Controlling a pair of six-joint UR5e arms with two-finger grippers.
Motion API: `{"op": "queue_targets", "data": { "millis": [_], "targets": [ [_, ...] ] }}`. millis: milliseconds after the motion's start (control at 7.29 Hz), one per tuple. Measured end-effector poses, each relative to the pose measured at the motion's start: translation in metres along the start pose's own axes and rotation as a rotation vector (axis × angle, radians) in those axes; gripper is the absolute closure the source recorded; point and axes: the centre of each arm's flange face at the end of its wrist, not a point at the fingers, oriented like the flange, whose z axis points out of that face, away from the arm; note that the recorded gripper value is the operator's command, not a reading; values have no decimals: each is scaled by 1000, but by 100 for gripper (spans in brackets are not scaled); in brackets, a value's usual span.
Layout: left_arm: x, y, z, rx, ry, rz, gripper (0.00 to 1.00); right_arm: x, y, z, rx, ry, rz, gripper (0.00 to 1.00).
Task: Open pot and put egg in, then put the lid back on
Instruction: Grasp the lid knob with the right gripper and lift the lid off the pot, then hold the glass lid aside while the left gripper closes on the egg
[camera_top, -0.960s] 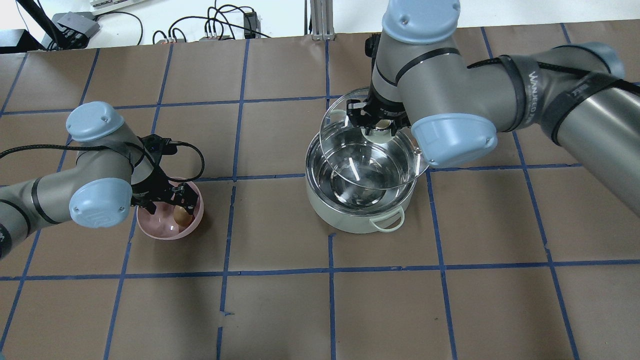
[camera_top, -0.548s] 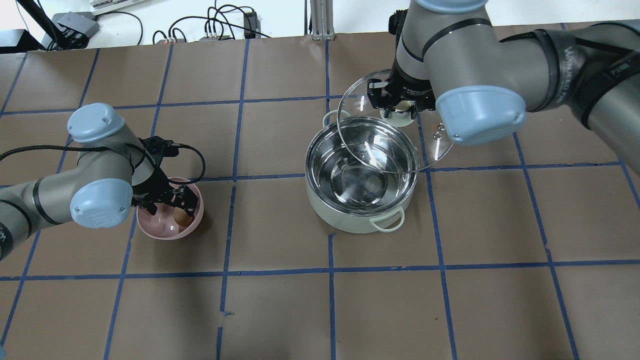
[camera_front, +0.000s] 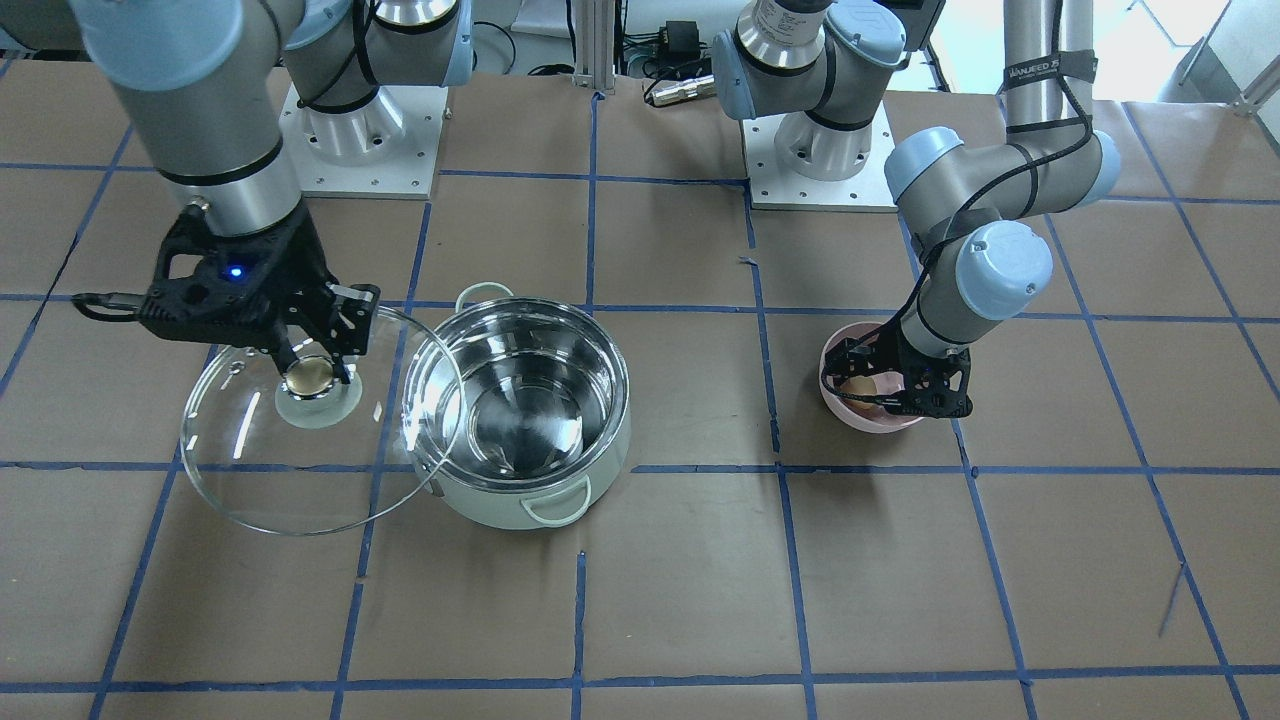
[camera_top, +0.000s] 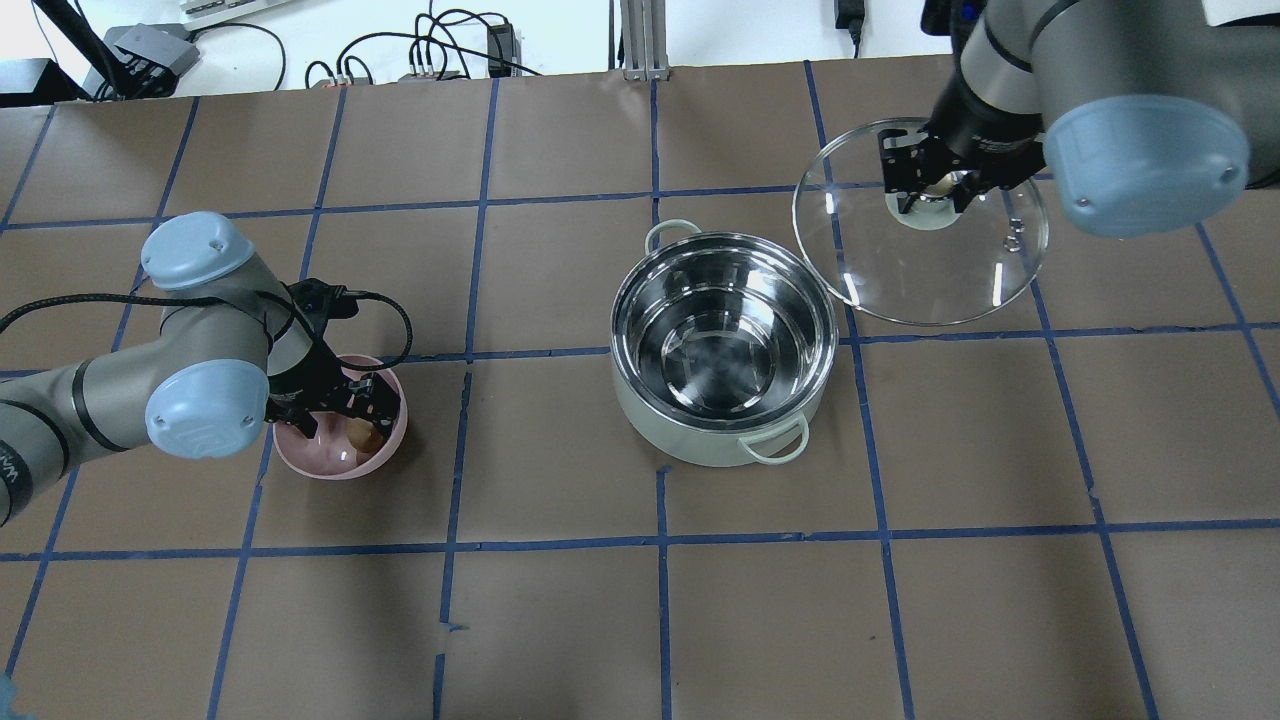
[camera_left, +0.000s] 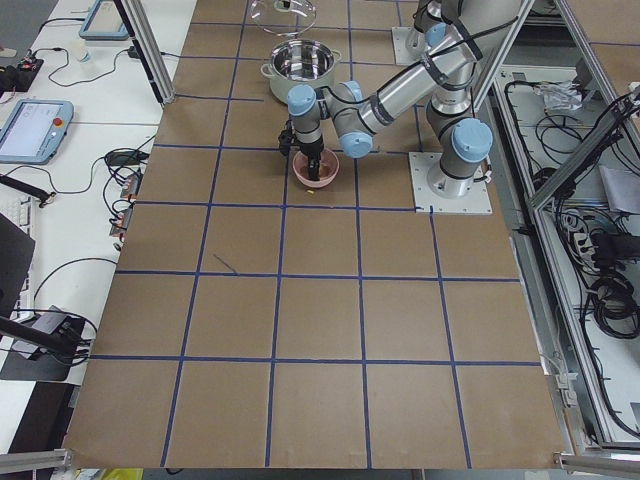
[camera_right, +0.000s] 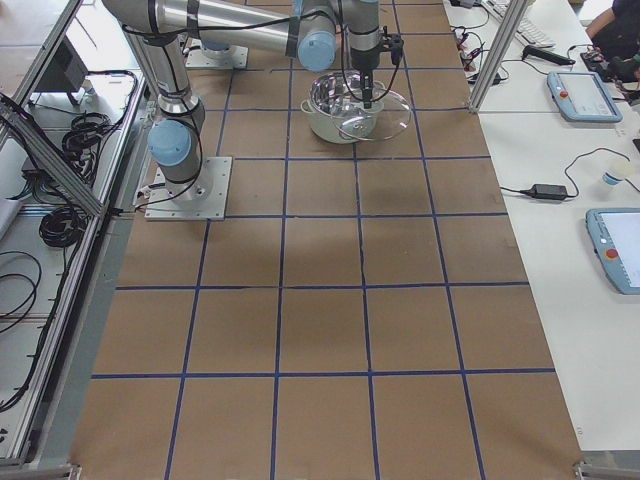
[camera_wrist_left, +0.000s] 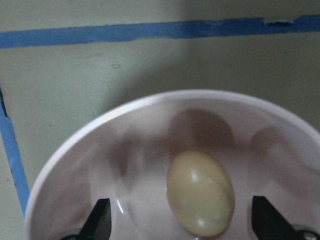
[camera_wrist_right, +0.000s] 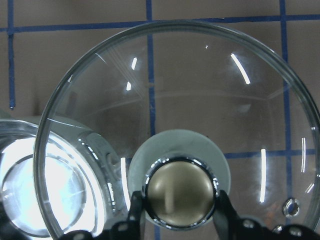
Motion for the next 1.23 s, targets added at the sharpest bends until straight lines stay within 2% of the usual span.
{"op": "queue_targets", "data": {
  "millis": [137,274,411,548,823,960,1234],
  "targets": [
    [0,-2,3,-3,3,-1,5,21,-1,4,-13,3,-23,74],
    [0,-3,6,-6,5,-2,20,33,-1,7,-23,4,-34,74],
    [-1,-4,7,-8,6,-1,43,38,-1,10,-28,3,-41,74],
    [-1,-5,9,-11,7,-1,61,40,0,10,-30,3,-43,74],
    [-1,-6,8,-10,7,0,85,41,0,12,-32,2,-44,74],
    [-1,-6,8,-8,6,1,94,41,0,12,-33,1,-44,74],
    [-2,-7,6,-2,4,2,97,40,1,12,-32,0,-46,74]
  ]
}}
